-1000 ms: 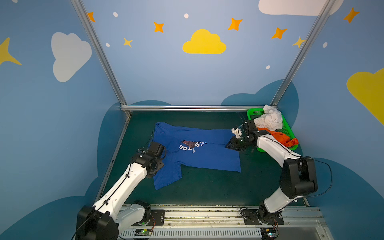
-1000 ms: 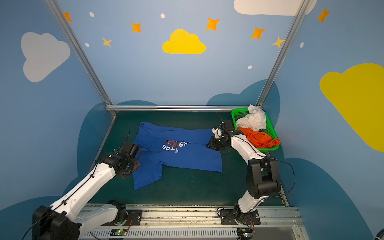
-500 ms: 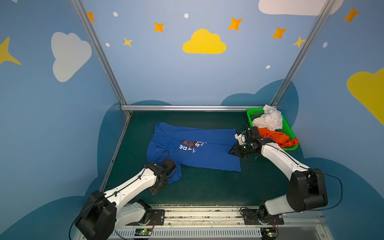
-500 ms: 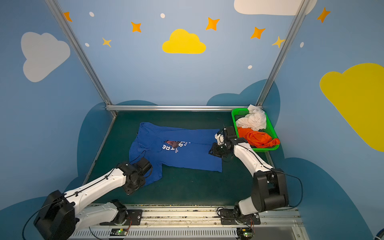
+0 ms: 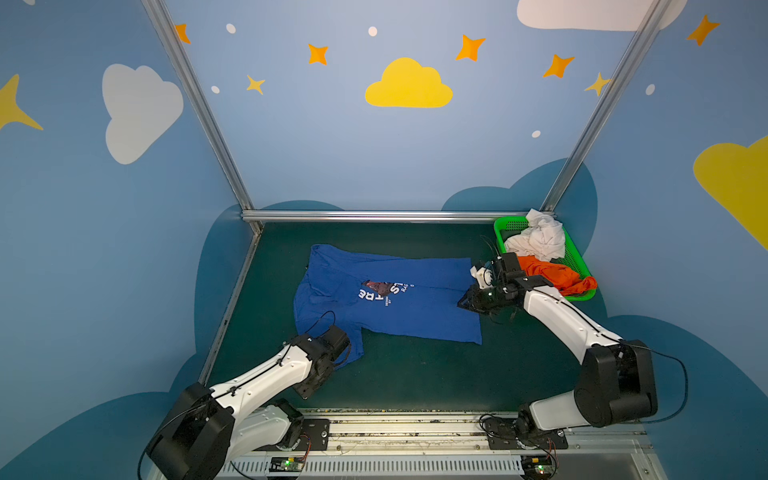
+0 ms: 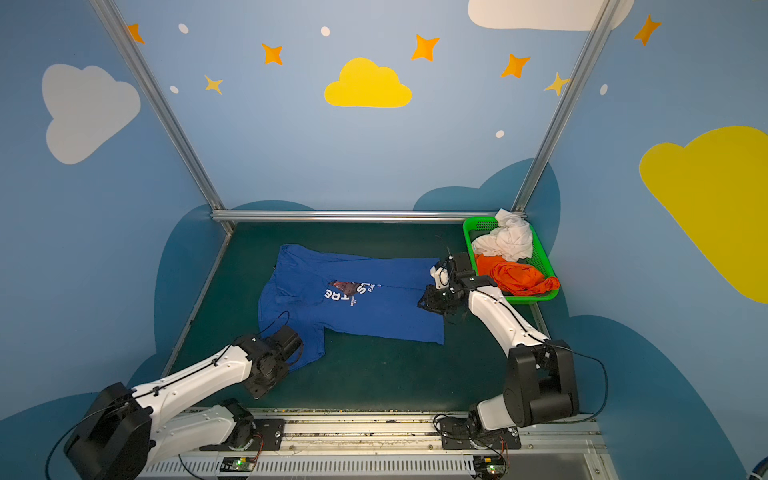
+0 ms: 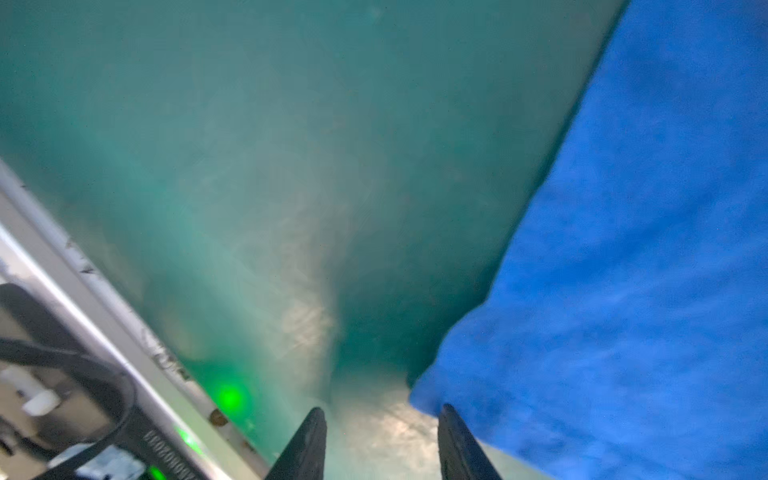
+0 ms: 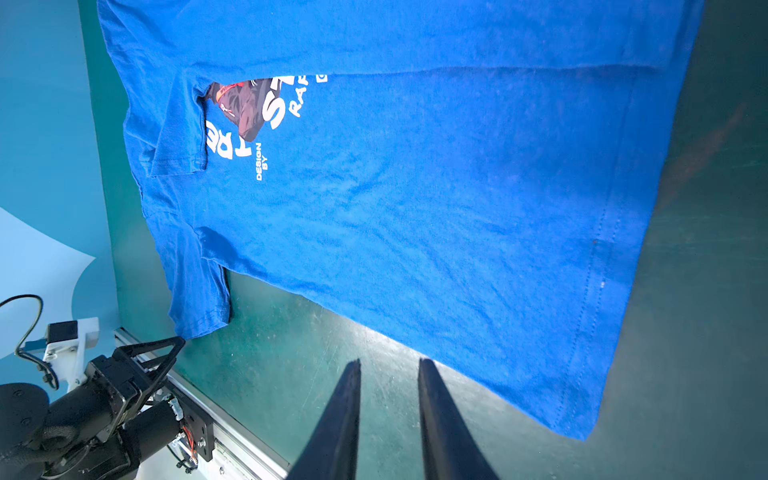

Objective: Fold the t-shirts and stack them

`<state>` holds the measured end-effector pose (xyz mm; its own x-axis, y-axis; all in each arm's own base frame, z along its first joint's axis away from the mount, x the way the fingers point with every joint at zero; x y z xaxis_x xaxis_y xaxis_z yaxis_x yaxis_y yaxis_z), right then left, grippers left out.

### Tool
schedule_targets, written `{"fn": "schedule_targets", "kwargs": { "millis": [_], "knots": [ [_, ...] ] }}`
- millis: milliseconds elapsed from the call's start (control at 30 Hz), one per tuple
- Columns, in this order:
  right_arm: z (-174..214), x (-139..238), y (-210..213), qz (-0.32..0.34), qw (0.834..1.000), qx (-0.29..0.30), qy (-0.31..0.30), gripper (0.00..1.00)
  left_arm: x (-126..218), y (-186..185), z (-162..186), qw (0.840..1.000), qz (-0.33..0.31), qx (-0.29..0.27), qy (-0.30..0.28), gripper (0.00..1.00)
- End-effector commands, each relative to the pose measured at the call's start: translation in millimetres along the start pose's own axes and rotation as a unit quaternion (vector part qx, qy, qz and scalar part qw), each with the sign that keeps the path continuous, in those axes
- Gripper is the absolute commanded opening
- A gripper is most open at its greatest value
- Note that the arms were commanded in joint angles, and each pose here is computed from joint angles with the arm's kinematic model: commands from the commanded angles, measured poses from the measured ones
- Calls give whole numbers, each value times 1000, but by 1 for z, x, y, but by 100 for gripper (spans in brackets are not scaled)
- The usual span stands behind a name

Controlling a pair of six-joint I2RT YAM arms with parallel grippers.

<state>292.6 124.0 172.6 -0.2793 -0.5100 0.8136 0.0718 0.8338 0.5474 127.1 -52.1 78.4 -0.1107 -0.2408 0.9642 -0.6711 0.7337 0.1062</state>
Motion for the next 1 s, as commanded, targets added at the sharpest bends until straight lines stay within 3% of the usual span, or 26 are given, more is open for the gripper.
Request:
{"fn": "schedule_targets", "kwargs": {
  "millis": [0, 300, 667, 967],
  "knots": [
    [4, 4, 3, -8, 1000, 2, 0, 28, 4, -9, -8, 999, 19, 11, -26, 45],
    [2, 1, 2, -6, 1000, -4, 3, 28, -10, -11, -6, 999, -16, 25, -23, 45],
    [10, -4, -8, 18, 1000, -15, 22, 27, -15, -32, -9, 999, -39, -22, 1, 7],
    [38, -5, -36, 87, 994, -35, 48, 31, 9, -35, -18, 999, -18, -39, -16, 5]
  ]
}}
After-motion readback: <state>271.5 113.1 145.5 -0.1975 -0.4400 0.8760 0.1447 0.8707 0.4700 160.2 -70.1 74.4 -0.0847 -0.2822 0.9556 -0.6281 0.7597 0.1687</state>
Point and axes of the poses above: each gripper's point midway between its finger pads, its own x axis back along the fingers, its own y axis along the line the jaws close on, z = x × y, the point moved 6 cm from there along x, back along the fingers, and after that the axes turned 10 degrees about -x, right-handed, at the moved point
